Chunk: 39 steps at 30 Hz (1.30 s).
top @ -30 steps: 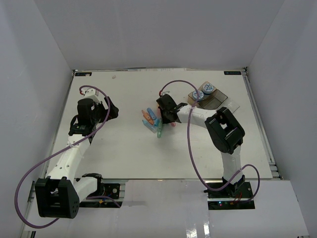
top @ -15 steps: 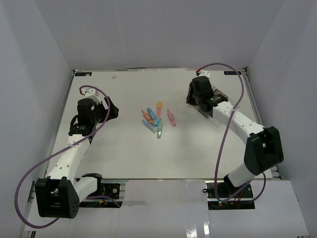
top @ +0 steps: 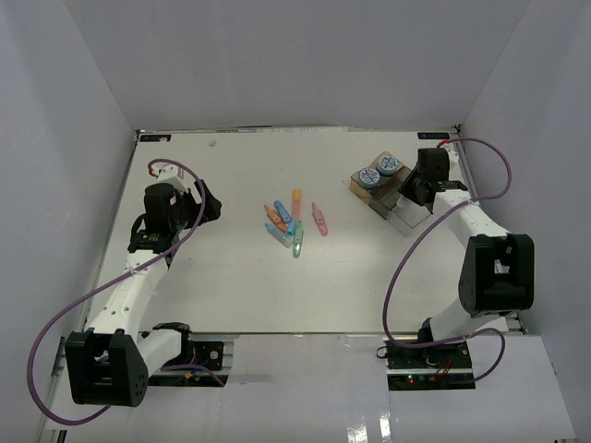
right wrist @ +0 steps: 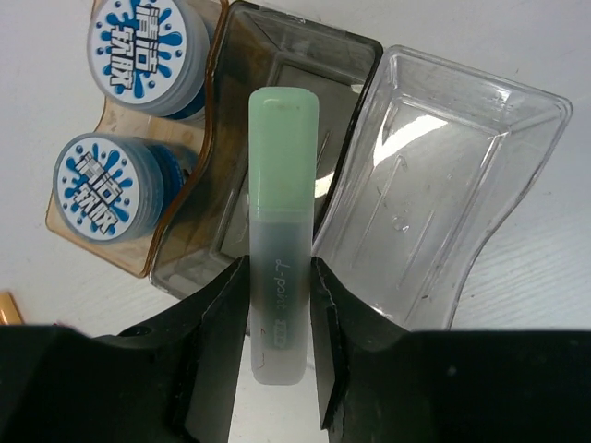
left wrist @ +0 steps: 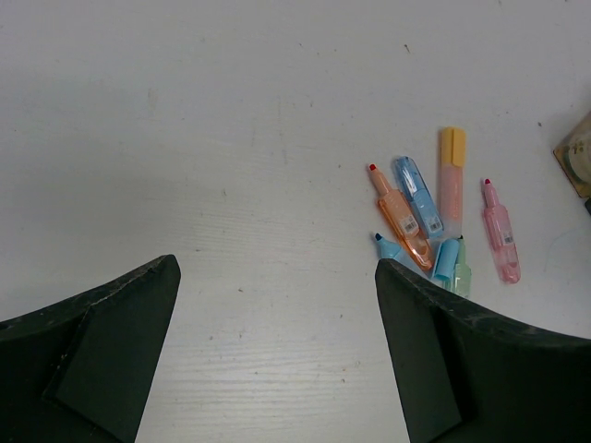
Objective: Sort the stationery into containers
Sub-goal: Place the pen in the storage box, then pick up the pen from the center of the board.
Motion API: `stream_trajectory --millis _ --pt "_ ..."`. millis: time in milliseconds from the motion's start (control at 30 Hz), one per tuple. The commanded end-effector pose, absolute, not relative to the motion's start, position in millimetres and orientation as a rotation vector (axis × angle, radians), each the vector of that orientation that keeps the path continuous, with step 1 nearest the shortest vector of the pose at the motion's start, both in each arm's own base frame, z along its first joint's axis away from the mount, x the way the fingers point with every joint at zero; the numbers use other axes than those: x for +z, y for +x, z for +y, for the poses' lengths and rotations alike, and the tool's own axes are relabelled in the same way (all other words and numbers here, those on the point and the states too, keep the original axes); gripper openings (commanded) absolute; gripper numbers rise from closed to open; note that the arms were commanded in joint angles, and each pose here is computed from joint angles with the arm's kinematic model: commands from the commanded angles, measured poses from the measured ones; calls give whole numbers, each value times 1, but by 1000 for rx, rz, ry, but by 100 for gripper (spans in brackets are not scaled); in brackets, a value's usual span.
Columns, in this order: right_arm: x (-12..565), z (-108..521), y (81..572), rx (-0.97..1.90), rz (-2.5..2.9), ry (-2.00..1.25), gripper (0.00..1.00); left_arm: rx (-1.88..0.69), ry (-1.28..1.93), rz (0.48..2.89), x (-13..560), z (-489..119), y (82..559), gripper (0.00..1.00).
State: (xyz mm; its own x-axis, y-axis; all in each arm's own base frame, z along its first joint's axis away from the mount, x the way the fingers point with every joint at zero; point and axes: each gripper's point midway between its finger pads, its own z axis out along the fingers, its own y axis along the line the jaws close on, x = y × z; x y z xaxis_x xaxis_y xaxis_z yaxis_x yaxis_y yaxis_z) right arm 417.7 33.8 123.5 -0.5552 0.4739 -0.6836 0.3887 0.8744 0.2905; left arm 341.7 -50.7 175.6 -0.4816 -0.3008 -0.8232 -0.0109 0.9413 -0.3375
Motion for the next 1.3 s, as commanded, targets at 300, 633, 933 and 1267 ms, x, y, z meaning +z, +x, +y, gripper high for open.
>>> stream_trajectory --millis 300,633,933,1267 --pt "123 42 466 237 2182 692 61 -368 -219 2024 186 -52 342 98" --pt "160 86 468 310 2152 315 66 -378 -219 2024 186 -53 342 98" --pt "166 227 455 299 2194 -169 66 -365 -227 2035 183 -51 343 98" --pt "108 324 454 226 2305 -291 63 -357 -235 2042 181 -50 344 98"
